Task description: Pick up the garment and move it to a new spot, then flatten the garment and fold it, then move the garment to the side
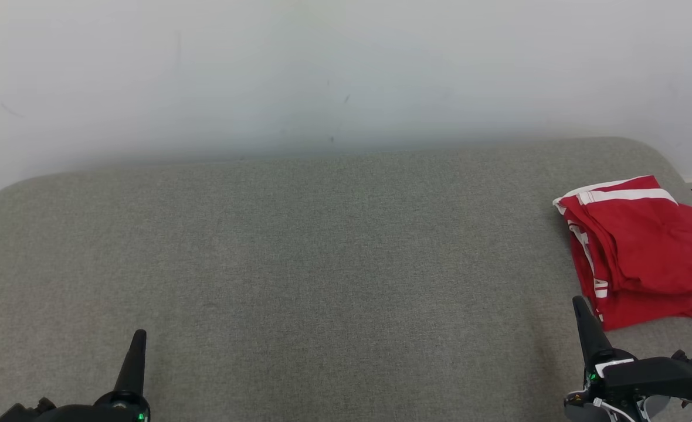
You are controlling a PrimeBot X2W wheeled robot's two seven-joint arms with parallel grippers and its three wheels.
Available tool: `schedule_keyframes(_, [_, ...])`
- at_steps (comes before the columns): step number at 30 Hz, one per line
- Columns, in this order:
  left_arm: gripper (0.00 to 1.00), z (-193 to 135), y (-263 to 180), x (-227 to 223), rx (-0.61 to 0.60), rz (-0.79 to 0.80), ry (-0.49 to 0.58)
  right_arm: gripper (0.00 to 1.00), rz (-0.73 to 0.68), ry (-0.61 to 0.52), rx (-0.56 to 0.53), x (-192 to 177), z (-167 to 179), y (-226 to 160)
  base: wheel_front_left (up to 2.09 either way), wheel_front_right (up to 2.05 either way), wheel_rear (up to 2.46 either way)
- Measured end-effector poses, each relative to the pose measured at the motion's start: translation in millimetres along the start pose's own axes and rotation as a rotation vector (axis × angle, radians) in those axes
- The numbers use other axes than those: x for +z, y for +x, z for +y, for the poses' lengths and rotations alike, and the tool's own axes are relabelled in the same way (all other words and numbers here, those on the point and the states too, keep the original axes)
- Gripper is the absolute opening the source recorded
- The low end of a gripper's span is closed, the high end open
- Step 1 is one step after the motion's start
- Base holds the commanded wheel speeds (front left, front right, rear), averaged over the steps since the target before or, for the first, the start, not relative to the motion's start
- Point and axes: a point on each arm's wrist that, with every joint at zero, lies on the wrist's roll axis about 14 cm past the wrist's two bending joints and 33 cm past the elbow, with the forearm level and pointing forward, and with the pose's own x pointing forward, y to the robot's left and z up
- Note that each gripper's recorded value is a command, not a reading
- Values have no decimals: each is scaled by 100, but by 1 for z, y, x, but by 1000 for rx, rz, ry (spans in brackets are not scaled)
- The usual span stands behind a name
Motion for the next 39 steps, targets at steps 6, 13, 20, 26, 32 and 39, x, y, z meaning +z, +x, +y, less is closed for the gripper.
schedule_keyframes(6, [0, -3, 2, 0, -11, 5, -46, 0, -6, 49, 7, 1, 2, 1, 0, 0, 0])
schedule_keyframes(13, [0, -5, 3, 0, -16, 10, -99, 0, -14, 107, 13, 3, 3, 2, 0, 0, 0])
schedule_keyframes(20, [0, -7, 4, 0, -25, 15, -150, 0, -17, 161, 20, 3, 4, 3, 0, 0, 0])
schedule_keyframes(26, [0, -7, 4, 0, -29, 19, -194, 0, -20, 203, 27, 3, 5, 4, 0, 0, 0])
schedule_keyframes(32, [0, -9, 5, 0, -36, 23, -228, 0, -24, 245, 34, 4, 6, 5, 0, 0, 0])
schedule_keyframes(39, [0, -12, 7, 1, -47, 24, -263, 0, -27, 280, 39, 5, 7, 5, 0, 0, 0])
